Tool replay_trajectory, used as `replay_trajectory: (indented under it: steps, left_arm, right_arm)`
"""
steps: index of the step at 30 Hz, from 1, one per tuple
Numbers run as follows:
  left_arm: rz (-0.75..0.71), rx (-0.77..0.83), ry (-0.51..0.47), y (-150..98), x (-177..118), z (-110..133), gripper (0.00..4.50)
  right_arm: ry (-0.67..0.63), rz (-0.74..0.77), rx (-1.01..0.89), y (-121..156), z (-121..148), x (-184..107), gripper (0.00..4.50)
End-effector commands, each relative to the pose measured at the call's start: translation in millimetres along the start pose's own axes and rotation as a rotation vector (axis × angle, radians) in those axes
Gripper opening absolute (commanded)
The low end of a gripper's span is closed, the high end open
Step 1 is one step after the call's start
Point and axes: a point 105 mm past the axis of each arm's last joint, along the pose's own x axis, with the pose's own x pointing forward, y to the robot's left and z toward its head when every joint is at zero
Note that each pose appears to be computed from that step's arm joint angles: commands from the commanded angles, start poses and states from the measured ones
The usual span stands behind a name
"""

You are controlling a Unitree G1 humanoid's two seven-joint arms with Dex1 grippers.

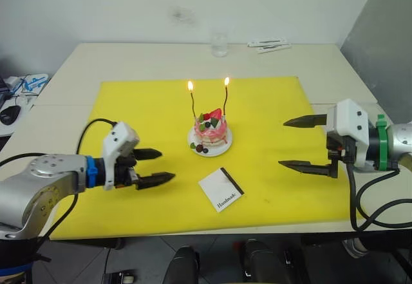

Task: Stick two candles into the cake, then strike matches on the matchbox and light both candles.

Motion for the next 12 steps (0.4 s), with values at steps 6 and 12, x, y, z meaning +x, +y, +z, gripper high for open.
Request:
replay_trajectory:
  steps: [6,12]
  left_arm:
    - [0.122,0.112,0.032,17,-35,0,4.48]
    - [0.095,0.093,0.025,15,-35,-5,4.48]
  right_arm:
    - [-0.045,-0.075,-0.006,-15,8,-30,4.50]
    - [-0.026,-0.063,-0.003,-16,5,-31,4.50]
